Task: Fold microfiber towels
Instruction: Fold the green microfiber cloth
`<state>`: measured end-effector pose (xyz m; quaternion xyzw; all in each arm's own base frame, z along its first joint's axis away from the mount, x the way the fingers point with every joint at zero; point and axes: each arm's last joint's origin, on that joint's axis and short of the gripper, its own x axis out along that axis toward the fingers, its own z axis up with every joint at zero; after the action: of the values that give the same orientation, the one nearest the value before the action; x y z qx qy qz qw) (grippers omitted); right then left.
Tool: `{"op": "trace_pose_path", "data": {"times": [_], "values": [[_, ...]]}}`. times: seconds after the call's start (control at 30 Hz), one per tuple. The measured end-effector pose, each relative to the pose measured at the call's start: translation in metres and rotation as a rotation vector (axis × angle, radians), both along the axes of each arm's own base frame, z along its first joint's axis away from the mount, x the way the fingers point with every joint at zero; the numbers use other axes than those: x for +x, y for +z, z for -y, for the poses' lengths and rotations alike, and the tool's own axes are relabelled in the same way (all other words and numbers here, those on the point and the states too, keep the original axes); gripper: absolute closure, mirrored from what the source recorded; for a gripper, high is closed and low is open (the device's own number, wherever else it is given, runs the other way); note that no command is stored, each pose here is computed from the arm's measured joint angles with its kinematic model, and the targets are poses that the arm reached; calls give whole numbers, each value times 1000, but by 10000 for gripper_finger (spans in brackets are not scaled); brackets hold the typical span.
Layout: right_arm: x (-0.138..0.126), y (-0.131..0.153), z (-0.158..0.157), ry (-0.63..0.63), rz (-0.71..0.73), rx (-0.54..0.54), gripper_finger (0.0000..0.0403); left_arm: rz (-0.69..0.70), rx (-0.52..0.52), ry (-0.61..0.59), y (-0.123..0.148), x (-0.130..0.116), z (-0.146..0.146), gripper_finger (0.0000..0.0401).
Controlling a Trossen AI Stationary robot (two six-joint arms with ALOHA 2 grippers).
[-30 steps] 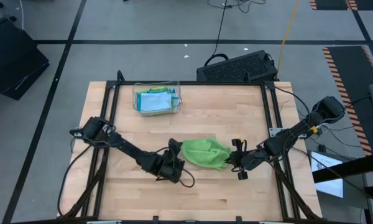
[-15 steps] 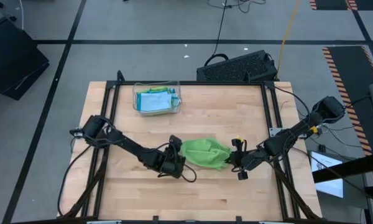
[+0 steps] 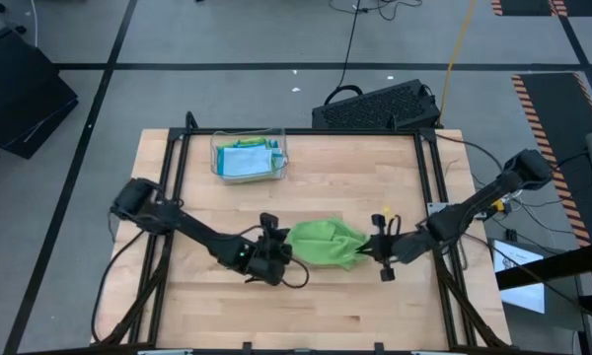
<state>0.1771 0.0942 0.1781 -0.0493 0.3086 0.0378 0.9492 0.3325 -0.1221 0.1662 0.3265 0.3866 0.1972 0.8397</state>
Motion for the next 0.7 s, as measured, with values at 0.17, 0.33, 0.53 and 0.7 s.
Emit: {"op": "trace_pose_path", "data": {"times": [0.17, 0.33, 0.53, 0.7], "values": [[-14, 33, 10, -8, 192, 0, 399, 300, -218, 78, 63, -20, 2, 389], [-26, 74, 22, -131, 444, -29, 399, 528, -391, 44, 114, -43, 11, 396], [-23, 134, 17, -129, 566, -37, 399, 603, -396, -126, 157, -56, 39, 397], [-6, 182, -7, -57, 528, -84, 399, 639, -429, -196, 198, -63, 59, 394]]}}
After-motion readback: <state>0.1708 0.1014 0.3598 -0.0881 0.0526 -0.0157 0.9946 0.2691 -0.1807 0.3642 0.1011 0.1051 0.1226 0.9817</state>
